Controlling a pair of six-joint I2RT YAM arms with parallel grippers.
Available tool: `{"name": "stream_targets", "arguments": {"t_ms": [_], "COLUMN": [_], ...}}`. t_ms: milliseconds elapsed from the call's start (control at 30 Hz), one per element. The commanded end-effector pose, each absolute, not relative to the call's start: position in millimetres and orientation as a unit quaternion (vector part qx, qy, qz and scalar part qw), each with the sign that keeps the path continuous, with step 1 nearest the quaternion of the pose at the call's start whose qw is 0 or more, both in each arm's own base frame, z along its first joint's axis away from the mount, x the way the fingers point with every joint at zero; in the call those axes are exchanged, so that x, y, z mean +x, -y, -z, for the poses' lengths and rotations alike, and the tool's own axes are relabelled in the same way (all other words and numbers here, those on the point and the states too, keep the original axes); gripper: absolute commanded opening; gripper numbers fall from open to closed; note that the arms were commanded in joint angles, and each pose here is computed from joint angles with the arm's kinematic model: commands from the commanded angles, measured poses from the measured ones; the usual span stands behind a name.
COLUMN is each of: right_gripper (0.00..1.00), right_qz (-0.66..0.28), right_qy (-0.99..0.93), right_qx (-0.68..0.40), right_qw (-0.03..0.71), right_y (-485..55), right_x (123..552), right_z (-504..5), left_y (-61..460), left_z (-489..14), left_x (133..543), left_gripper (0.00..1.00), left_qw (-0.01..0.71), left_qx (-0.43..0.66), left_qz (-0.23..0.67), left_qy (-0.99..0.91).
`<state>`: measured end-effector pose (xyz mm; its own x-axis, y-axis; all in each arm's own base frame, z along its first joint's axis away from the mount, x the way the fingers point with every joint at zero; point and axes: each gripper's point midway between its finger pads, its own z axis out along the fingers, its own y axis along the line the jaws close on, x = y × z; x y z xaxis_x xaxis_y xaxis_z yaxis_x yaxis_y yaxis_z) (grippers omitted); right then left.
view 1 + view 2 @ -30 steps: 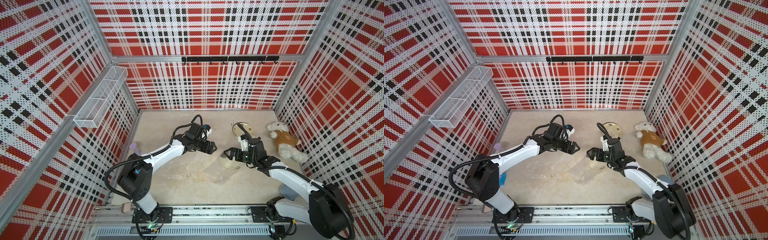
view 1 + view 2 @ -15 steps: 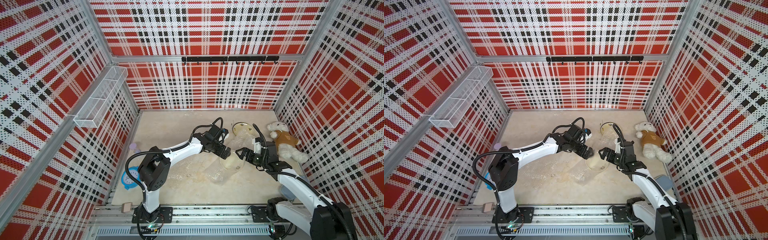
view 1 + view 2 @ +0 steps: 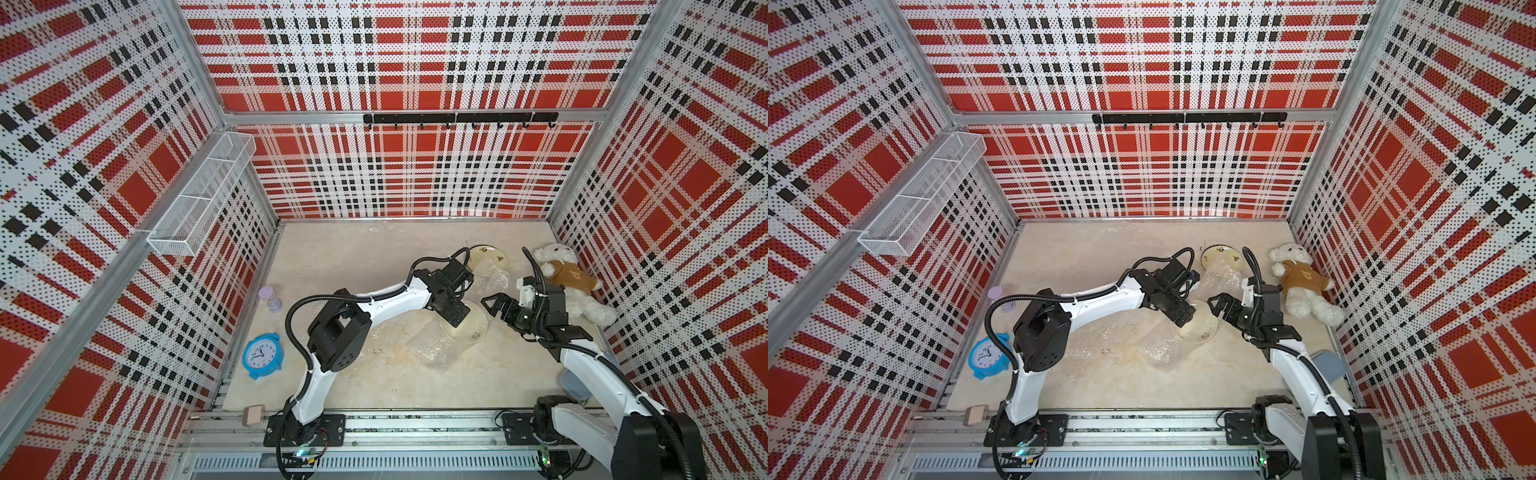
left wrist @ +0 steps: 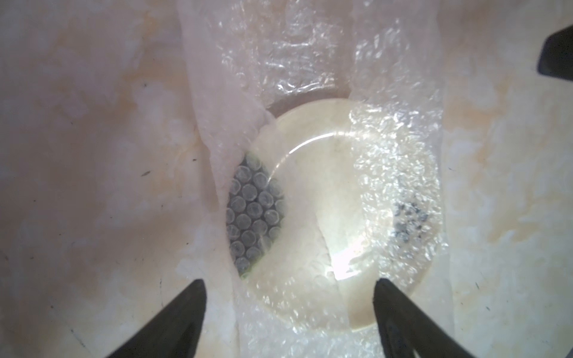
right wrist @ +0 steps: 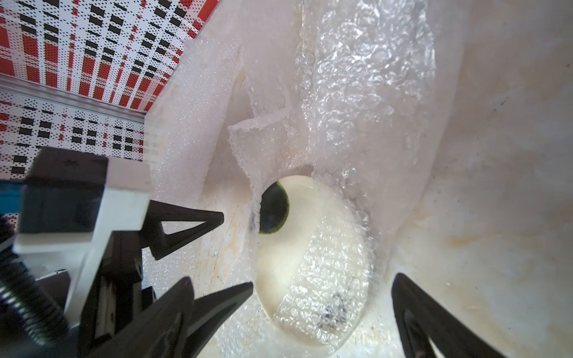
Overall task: Unpack dinner plates from bubble wrap
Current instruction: Unwrap the bubble wrap at the center of the board.
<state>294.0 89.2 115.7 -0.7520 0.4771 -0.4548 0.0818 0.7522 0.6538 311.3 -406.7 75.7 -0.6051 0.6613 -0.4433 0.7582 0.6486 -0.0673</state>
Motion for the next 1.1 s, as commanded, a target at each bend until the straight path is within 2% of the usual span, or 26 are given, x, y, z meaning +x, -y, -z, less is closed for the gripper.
{"name": "stream_targets", "arguments": {"t_ms": [0, 133, 300, 500, 800, 933, 1067], "right_gripper": [1.00, 1.00, 1.00, 1.00, 1.00, 1.00, 1.00], "right_qz": [-0.320, -0.320, -0.321, -0.320, -0.325, -0.325, -0.325], "right_qy": [-0.875, -0.878, -0.876, -0.878, -0.877, -0.879, -0.878], "right_qx": [0.153, 0.151, 0.154, 0.155, 0.158, 0.156, 0.156], "right_qw": [0.328, 0.322, 0.325, 0.320, 0.317, 0.313, 0.315], "right_y": [-89, -89, -89, -89, -90, -91, -91], "right_x": [295, 293, 294, 294, 295, 295, 296], "right_z": [-122, -119, -118, -114, -109, -106, -107], "left_y": [405, 406, 404, 412, 429, 431, 426], "left_z": [-72, -67, -66, -78, -72, -70, -58], "left_x": [317, 319, 321, 312, 302, 306, 318], "left_gripper": [0.78, 0.72, 0.59, 0.59, 0.66, 0.64, 0.57], "left_qw": [0.189, 0.185, 0.185, 0.186, 0.174, 0.181, 0.189], "left_qx": [0.406, 0.402, 0.399, 0.403, 0.406, 0.395, 0.371], "left_qz": [0.103, 0.098, 0.089, 0.111, 0.122, 0.112, 0.073], "left_qy": [-0.888, -0.891, -0.894, -0.889, -0.889, -0.894, -0.906]}}
